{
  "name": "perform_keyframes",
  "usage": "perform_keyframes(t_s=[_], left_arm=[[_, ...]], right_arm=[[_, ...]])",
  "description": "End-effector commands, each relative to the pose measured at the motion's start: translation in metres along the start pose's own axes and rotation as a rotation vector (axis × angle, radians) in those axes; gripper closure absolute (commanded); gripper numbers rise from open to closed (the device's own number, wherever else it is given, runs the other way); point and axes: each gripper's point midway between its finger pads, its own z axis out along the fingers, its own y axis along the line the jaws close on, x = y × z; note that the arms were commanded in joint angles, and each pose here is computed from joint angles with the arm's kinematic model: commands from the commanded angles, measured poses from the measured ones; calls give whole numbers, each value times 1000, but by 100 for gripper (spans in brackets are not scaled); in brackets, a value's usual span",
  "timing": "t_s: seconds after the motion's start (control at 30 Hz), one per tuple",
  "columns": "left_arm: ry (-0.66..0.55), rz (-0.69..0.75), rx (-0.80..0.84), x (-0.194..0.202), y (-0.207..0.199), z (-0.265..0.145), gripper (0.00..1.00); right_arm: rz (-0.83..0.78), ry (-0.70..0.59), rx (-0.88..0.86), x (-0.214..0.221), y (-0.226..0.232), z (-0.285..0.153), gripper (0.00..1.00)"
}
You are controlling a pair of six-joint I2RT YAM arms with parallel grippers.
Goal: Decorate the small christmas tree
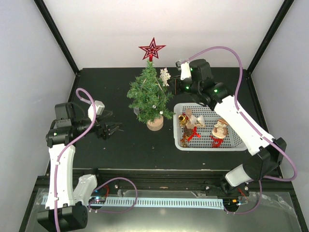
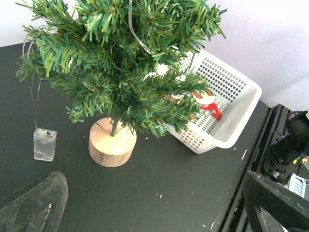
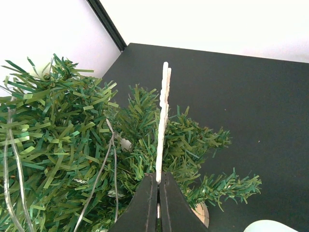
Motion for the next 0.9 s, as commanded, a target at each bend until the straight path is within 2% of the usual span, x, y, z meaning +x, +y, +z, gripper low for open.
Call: perform_keyframes(t_s=[0.0, 0.37, 0.87], left_arm=[[-22, 18, 15, -3, -1, -1, 1], [-24, 25, 12, -4, -3, -1, 1], [-28, 28, 8, -4, -2, -2, 1]], right_arm=[[-4, 28, -20, 5, 8, 0, 99], [-15, -103, 0, -25, 15, -34, 99], [-1, -87, -33, -20, 20, -33, 99]])
